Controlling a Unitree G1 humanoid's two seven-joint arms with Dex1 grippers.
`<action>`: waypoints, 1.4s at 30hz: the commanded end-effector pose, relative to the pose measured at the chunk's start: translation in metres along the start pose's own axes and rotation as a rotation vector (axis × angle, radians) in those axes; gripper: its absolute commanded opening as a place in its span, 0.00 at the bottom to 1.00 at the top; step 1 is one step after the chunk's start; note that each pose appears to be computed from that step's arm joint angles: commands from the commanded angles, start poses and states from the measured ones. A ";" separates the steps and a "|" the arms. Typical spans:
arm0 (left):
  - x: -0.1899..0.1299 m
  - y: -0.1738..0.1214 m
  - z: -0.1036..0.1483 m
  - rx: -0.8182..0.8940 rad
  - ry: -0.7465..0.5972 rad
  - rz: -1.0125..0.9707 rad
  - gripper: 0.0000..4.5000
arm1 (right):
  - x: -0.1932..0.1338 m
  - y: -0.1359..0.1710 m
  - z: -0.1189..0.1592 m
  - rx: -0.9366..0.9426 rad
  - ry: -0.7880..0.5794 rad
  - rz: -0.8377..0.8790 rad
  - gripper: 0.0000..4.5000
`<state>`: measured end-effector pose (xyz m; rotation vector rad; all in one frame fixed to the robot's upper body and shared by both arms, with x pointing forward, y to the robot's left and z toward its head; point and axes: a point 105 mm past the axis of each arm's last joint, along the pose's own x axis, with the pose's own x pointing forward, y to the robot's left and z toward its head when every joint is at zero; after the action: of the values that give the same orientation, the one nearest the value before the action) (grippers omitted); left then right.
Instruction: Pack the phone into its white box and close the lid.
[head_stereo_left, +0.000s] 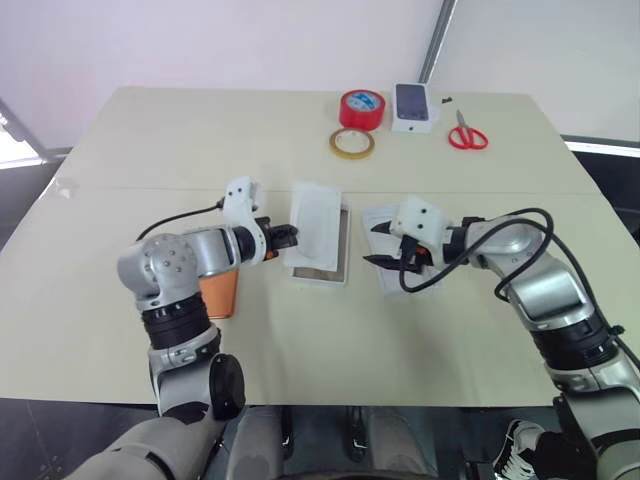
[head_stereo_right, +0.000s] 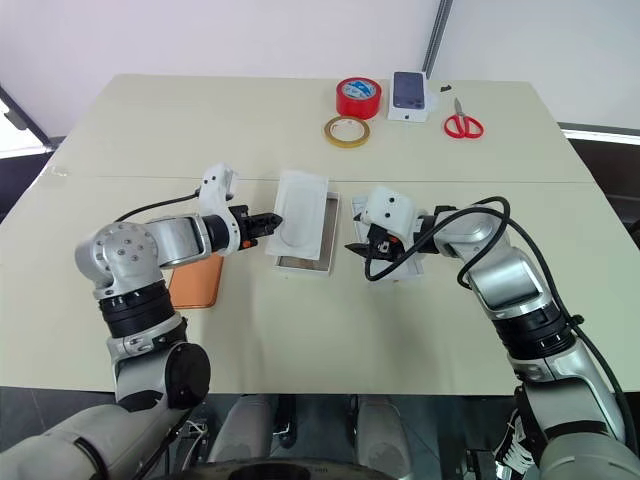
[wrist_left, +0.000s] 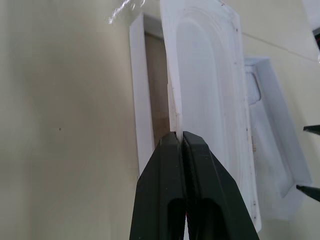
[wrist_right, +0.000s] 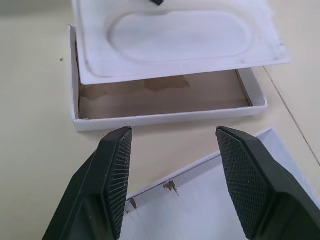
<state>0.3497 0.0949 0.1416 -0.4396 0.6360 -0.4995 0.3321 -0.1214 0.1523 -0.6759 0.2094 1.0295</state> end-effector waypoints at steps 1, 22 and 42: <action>0.004 -0.004 0.000 0.018 -0.008 -0.002 0.00 | -0.008 -0.008 -0.001 -0.007 0.000 -0.049 0.62; -0.005 -0.015 0.008 -0.002 -0.054 -0.088 0.99 | -0.002 -0.028 0.010 0.027 -0.030 -0.130 0.63; -0.090 0.053 0.042 0.430 -0.304 0.090 1.00 | 0.082 -0.026 0.048 0.081 0.002 -0.203 0.02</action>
<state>0.3333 0.1993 0.1684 -0.1424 0.3269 -0.4131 0.3822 -0.0430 0.1555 -0.5728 0.2014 0.8709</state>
